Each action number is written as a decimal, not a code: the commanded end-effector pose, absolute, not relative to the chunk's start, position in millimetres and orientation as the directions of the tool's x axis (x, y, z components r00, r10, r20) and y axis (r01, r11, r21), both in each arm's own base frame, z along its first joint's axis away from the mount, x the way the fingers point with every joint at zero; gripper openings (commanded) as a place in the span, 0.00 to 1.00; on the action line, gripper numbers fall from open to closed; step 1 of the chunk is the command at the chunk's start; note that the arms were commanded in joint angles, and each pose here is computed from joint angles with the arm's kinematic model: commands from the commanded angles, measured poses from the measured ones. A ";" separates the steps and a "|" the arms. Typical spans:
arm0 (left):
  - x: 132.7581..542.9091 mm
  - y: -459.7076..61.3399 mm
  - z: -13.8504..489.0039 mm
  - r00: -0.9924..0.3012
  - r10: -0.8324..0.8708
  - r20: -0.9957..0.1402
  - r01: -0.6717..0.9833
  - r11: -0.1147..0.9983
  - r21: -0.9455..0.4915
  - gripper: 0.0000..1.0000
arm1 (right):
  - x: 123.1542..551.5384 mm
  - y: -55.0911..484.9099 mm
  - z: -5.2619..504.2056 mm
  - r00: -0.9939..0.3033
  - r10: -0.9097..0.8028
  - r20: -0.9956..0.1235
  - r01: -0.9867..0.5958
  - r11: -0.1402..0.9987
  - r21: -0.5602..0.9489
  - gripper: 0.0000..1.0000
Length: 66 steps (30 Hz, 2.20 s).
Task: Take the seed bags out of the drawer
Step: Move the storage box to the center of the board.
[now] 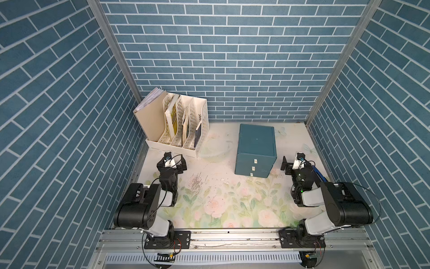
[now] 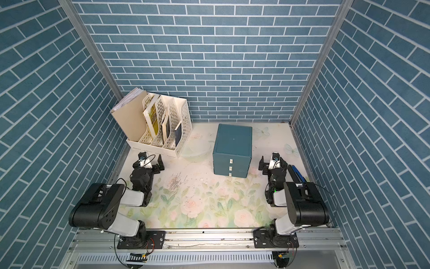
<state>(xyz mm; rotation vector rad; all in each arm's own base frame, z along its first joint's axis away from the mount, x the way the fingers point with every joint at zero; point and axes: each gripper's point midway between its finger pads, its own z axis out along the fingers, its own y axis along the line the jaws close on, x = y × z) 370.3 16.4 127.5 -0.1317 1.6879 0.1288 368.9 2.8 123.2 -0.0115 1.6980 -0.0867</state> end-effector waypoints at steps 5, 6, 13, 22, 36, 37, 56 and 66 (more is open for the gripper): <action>369.5 20.6 131.4 -0.098 -0.018 -0.995 -0.178 0.984 0.000 1.00 | 371.9 2.7 126.3 -0.121 -0.079 -0.990 0.039 0.996 -0.085 1.00; 369.7 20.5 131.2 -0.100 -0.019 -0.995 -0.178 0.984 -0.001 1.00 | 371.8 2.7 125.9 -0.122 -0.079 -0.989 0.039 0.996 -0.084 1.00; 369.7 20.4 131.7 -0.098 -0.018 -0.995 -0.177 0.984 -0.001 1.00 | 371.7 3.0 125.1 -0.125 -0.080 -0.989 0.037 0.996 -0.085 1.00; 400.1 7.2 143.0 -0.216 0.015 -0.976 -0.106 0.994 0.039 1.00 | 385.7 -11.6 143.7 -0.193 -0.058 -0.980 0.142 0.986 -0.086 1.00; 396.8 -38.1 208.2 -0.226 -0.009 -0.974 -0.026 1.000 -0.003 1.00 | 399.6 12.0 210.6 -0.295 0.121 -0.948 0.060 0.992 0.108 1.00; 397.1 -41.6 208.2 -0.245 -0.032 -0.969 -0.021 0.999 -0.028 1.00 | 401.6 16.7 218.8 -0.306 0.127 -0.943 0.040 0.992 0.120 1.00; 404.0 -112.3 226.7 -0.415 -0.190 -0.890 0.145 0.952 -0.271 1.00 | 407.4 140.3 259.1 -0.520 0.123 -0.846 -0.370 0.859 0.353 1.00; 393.4 -124.7 234.9 -0.447 -0.181 -0.876 0.178 0.942 -0.286 1.00 | 406.8 197.2 243.1 -0.605 0.097 -0.790 -0.449 0.778 0.439 1.00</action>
